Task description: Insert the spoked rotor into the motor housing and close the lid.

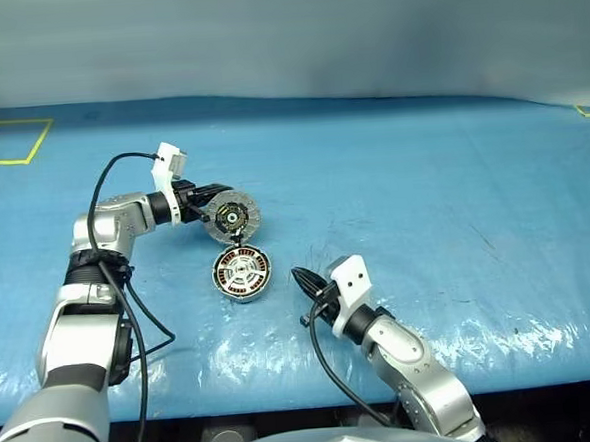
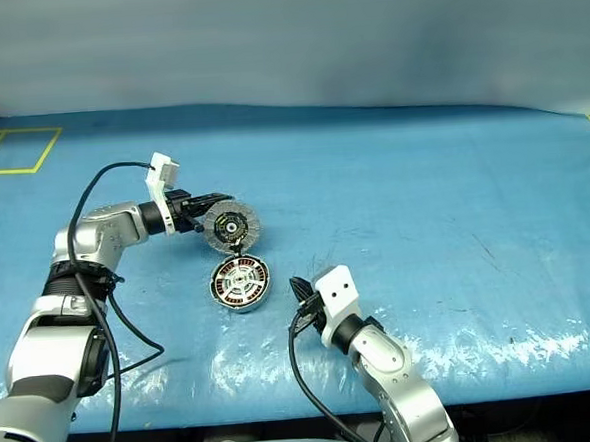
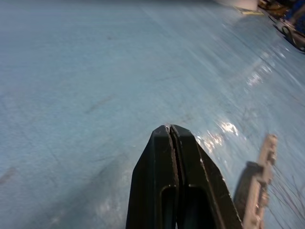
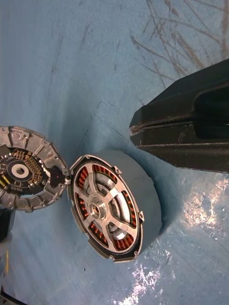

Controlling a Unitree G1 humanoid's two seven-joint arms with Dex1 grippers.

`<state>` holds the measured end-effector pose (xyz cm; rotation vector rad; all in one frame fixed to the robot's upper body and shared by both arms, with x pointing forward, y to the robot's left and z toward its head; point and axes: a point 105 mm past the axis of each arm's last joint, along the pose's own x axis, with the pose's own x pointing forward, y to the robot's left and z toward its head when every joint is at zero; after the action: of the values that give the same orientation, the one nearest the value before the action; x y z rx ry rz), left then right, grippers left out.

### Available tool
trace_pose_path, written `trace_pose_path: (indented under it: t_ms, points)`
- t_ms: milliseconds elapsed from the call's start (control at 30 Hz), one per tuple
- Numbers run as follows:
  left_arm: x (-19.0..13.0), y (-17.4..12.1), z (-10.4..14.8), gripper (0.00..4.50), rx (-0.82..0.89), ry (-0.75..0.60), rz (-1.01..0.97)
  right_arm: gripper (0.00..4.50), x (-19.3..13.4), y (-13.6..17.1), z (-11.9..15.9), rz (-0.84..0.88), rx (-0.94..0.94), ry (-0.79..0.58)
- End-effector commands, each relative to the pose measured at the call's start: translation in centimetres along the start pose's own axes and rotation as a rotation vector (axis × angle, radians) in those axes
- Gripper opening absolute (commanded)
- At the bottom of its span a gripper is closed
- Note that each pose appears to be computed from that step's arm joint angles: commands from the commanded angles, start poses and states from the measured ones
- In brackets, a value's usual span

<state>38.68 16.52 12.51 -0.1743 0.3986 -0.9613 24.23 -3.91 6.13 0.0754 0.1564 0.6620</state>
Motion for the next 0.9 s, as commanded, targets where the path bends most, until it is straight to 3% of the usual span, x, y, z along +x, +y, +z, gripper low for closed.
trace_pose_path:
  t_ms: [33,367,733,833,900]
  points:
    - [-1.0,-2.0,1.1,0.04,0.061,0.036,-0.138,0.00,-0.1,0.0,1.4,-0.010,-0.007,-0.048]
    - [-2.2,-5.3,0.0,0.04,0.132,0.161,-0.348,0.00,0.2,-0.4,0.8,-0.027,-0.004,-0.009]
    - [-2.0,-7.2,-7.0,0.04,0.209,0.482,-0.467,0.00,0.6,-0.6,0.8,-0.052,-0.010,-0.007]
    - [-2.2,-7.4,-7.0,0.04,0.243,0.469,-0.466,0.00,0.5,-0.6,1.0,-0.067,-0.005,-0.011]
    - [-2.0,-7.9,-5.1,0.04,0.304,0.346,-0.439,0.00,0.2,-0.5,2.0,-0.055,-0.002,-0.027]
